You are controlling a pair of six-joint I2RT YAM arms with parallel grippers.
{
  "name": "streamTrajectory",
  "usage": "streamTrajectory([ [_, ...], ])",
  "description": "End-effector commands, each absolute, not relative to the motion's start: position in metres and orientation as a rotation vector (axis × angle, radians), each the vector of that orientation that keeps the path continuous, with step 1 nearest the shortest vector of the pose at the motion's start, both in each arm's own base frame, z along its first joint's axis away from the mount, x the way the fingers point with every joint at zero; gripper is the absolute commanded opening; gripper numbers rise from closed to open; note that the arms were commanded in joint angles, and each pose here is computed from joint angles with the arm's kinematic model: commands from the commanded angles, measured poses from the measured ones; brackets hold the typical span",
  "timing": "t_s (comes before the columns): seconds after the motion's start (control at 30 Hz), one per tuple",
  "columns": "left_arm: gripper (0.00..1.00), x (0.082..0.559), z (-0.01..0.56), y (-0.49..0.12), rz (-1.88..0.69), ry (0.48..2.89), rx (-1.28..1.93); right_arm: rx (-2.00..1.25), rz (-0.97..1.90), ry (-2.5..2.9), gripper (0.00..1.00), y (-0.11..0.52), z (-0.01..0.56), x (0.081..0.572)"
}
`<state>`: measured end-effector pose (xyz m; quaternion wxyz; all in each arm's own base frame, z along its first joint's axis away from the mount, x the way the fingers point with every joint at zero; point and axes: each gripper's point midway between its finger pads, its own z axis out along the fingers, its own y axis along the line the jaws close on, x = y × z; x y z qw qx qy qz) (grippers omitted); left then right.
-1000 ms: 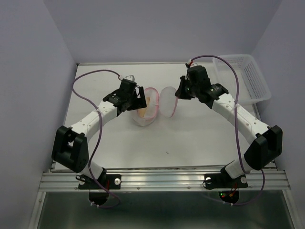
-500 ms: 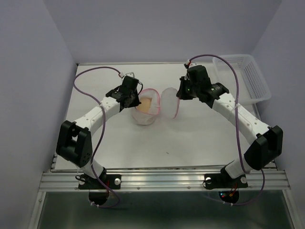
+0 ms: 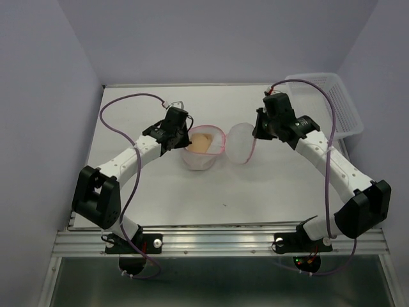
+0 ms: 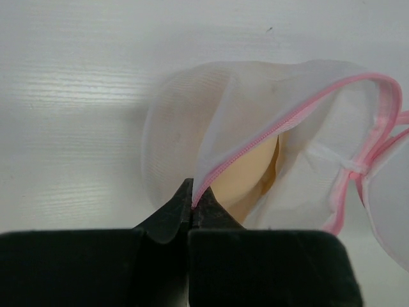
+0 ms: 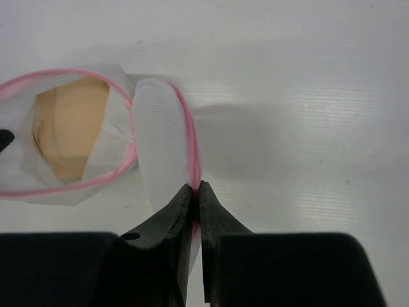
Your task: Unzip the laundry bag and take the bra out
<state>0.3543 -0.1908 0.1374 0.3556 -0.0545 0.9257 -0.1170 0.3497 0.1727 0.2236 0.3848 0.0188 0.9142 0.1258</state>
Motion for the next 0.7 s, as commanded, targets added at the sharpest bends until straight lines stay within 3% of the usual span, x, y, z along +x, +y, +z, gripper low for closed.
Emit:
streamTrajectory([
  [0.0,0.00,0.352,0.150,-0.198,-0.333,2.343,-0.107,0.169,0.312,2.333,0.20,0.158,0.217,0.340],
  [0.07,0.00,0.350,0.151,-0.201,-0.336,2.342,-0.103,0.181,0.307,2.350,0.34,0.157,0.211,0.336],
  [0.1,0.00,0.350,0.152,-0.203,-0.346,2.334,-0.100,0.151,0.323,2.359,0.48,0.159,0.211,0.333],
  [0.2,0.00,0.349,0.154,-0.206,-0.367,2.329,-0.097,0.016,0.382,2.323,0.73,0.169,0.231,0.333],
  [0.27,0.00,0.347,0.154,-0.210,-0.380,2.331,-0.089,-0.045,0.450,2.285,1.00,0.179,0.246,0.332],
  [0.4,0.00,0.345,0.154,-0.214,-0.391,2.330,-0.097,-0.195,0.594,2.197,1.00,0.210,0.269,0.332],
  [0.67,0.00,0.344,0.150,-0.221,-0.421,2.354,-0.114,-0.417,0.743,2.175,1.00,0.295,0.238,0.327],
])
